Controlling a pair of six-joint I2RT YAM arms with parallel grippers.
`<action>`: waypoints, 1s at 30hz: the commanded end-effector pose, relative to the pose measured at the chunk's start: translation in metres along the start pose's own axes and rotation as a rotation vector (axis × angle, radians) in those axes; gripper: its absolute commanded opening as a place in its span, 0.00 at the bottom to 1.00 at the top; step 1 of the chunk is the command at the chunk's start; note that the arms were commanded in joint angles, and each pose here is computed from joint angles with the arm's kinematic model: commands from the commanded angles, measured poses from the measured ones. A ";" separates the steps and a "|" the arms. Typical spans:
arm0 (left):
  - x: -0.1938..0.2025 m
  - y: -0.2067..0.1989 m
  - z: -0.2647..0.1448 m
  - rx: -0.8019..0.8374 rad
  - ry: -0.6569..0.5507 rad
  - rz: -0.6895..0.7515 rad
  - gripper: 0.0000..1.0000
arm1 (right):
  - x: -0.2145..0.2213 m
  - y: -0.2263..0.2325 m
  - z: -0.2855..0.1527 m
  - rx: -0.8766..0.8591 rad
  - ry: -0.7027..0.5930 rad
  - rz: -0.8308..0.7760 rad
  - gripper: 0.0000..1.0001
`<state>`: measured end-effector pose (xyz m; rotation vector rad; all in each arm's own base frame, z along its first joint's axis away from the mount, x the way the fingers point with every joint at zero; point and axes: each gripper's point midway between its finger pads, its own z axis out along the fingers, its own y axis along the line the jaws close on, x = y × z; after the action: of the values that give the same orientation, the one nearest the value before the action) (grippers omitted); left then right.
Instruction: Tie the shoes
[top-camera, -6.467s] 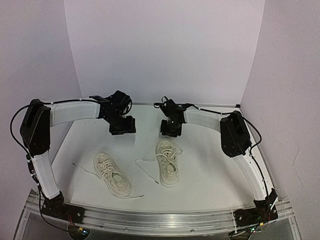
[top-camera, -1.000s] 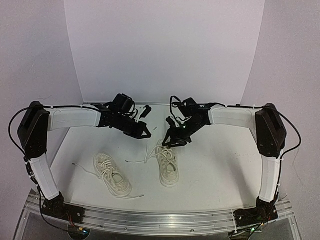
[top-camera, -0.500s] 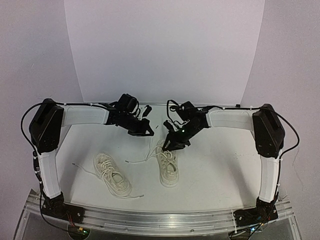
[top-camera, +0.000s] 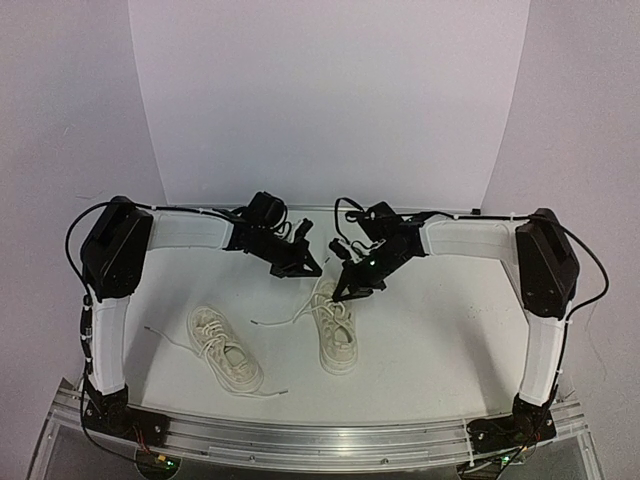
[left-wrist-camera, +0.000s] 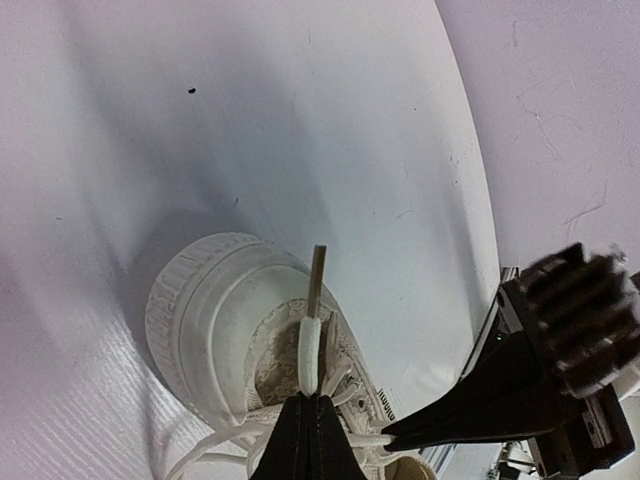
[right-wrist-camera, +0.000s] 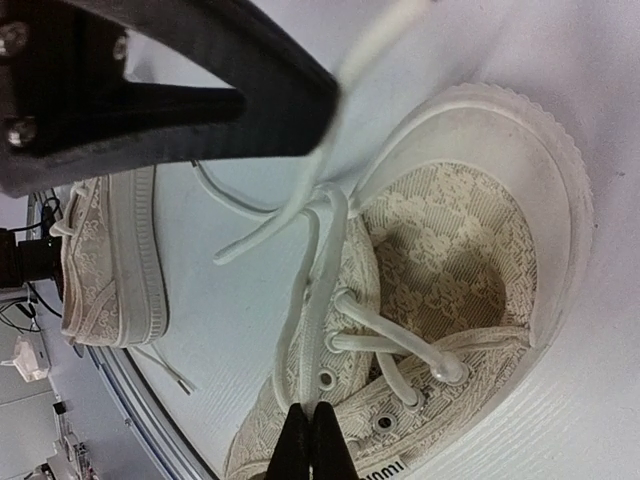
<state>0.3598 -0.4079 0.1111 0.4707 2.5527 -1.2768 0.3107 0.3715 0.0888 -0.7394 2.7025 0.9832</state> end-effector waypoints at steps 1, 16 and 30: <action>-0.013 -0.019 0.004 0.104 -0.002 -0.037 0.00 | -0.014 0.021 -0.022 -0.027 -0.081 -0.114 0.00; 0.010 -0.024 0.023 0.234 0.114 -0.048 0.00 | -0.012 0.029 -0.028 -0.056 -0.102 -0.221 0.00; 0.056 -0.059 0.004 0.400 0.291 0.013 0.00 | -0.019 0.024 -0.033 -0.003 -0.131 -0.215 0.00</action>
<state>0.3098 -0.4380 0.1051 0.6670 2.5738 -1.7334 0.3102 0.3706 0.1048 -0.9067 2.5436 0.9644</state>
